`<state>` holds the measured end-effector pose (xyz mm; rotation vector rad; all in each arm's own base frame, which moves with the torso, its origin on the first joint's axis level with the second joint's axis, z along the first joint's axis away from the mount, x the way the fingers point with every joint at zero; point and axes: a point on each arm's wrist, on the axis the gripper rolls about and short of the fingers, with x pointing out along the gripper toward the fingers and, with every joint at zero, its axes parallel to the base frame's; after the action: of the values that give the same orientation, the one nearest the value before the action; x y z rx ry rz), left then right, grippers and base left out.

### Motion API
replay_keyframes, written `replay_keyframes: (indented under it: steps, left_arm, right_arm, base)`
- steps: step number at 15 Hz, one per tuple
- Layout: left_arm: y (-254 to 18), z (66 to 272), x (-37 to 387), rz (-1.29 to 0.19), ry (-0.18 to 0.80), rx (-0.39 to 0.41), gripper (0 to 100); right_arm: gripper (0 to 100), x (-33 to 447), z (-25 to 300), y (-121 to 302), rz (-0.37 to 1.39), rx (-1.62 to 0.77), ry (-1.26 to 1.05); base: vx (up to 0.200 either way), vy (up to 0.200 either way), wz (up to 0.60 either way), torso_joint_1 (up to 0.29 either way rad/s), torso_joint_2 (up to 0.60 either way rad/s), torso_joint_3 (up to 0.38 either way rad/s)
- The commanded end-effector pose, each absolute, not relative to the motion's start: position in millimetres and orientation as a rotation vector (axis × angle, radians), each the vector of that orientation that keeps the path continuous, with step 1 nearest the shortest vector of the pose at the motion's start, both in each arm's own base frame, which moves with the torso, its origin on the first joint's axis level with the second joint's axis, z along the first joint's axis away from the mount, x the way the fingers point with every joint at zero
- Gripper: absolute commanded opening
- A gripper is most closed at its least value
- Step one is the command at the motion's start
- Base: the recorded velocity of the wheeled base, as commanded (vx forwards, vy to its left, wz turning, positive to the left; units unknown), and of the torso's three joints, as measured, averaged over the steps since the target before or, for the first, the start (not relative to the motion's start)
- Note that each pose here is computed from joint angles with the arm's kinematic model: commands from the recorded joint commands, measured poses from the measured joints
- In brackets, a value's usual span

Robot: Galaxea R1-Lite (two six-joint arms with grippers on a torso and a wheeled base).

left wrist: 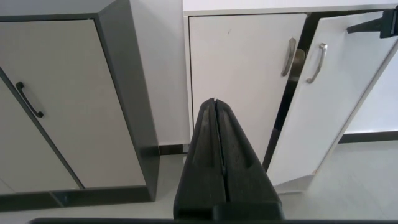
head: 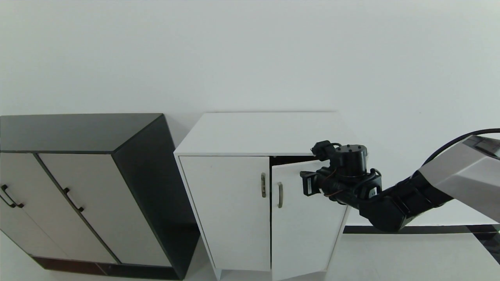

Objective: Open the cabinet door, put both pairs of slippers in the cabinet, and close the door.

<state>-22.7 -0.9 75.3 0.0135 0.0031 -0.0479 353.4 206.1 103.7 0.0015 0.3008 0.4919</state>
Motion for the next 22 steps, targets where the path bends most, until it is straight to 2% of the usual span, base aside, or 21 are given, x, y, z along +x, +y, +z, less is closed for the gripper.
replay_keyframes:
  steps: [1,22]
  left_arm:
    - [-1,75,-23,-0.048,0.003,0.014,0]
    - [-1,75,-23,-0.048,0.003,0.014,0]
  right_arm:
    - [0,363,95,205,0.478,0.000,0.311]
    - [0,384,85,202,0.451,0.007,0.304]
  base:
    - [0.000,0.000,0.00,0.000,0.00,0.000]
    - [0.000,0.000,0.00,0.000,0.00,0.000]
